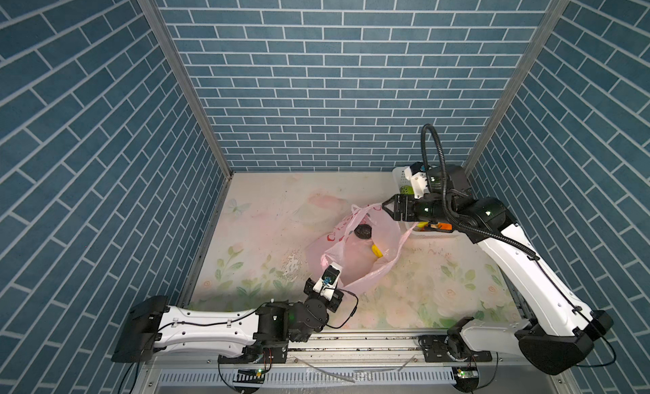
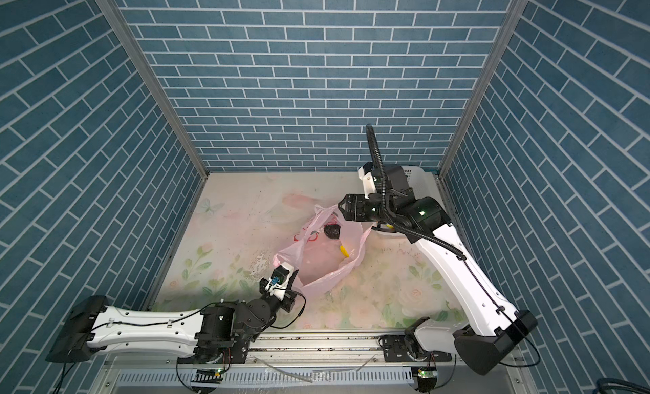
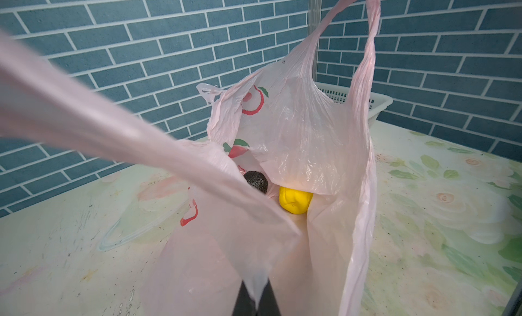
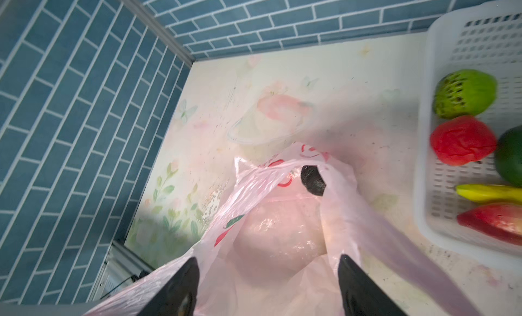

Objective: Untie the knot of the plastic bag and take out the fruit
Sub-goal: Pick up the fruit from the plastic bag.

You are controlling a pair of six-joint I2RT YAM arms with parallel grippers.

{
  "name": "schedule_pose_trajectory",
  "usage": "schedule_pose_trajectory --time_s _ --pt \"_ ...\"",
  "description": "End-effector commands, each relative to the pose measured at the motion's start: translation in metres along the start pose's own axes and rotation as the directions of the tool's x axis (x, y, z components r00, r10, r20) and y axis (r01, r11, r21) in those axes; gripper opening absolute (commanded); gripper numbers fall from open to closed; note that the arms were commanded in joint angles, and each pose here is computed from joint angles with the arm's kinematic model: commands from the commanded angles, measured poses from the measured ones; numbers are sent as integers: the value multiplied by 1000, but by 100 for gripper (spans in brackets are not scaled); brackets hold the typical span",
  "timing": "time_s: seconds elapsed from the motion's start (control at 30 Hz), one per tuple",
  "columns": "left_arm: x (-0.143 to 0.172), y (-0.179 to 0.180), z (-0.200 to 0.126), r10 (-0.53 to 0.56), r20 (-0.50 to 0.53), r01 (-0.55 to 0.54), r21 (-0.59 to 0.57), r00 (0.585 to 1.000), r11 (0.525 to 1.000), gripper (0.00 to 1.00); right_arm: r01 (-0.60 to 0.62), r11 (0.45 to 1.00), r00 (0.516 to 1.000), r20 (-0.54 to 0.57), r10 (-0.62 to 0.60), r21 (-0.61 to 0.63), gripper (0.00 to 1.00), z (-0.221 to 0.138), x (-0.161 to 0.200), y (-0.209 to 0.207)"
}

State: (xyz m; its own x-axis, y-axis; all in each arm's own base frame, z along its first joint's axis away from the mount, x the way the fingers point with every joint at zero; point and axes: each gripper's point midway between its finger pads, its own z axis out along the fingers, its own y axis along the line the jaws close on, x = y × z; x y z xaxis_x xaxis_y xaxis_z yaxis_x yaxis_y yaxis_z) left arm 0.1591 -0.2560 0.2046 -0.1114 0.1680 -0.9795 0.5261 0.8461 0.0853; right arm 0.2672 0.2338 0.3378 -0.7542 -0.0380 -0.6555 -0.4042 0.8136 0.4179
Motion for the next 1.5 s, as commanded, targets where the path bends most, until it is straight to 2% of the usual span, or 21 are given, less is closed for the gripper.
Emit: schedule_pose_trajectory --time_s 0.0,0.2,0.47,0.57,0.8,1.0,1.2,1.37,1.47 --pt "-15 -4 0 -2 21 1 12 1000 1000 3 22 1000 998 -67 -23 -14 75 12 17 16" --pt "-19 -5 0 -3 31 3 18 1000 1000 3 66 998 983 -170 -66 -1 71 53 50 24" --pt "-27 -4 -2 -6 56 5 15 998 1000 3 44 998 962 -271 -32 39 67 114 112 7" --pt "-28 -4 -2 -8 61 8 15 998 1000 3 28 997 963 -270 -8 71 65 134 130 0" --pt "-29 -5 -1 -11 68 10 21 998 1000 3 -102 991 957 -264 121 86 61 188 151 -6" --pt "-26 -10 0 -16 60 14 40 998 999 3 -152 959 966 -170 196 241 63 230 147 -37" --pt "-14 -15 1 -32 25 30 66 999 997 3 -180 873 969 -73 237 454 69 238 136 -89" --pt "-5 -24 1 -15 -10 16 95 1000 995 3 -258 816 943 -51 330 518 72 227 135 -122" --pt "1 -28 1 -12 -28 15 107 1000 994 3 -233 794 951 -39 306 561 77 215 126 -134"
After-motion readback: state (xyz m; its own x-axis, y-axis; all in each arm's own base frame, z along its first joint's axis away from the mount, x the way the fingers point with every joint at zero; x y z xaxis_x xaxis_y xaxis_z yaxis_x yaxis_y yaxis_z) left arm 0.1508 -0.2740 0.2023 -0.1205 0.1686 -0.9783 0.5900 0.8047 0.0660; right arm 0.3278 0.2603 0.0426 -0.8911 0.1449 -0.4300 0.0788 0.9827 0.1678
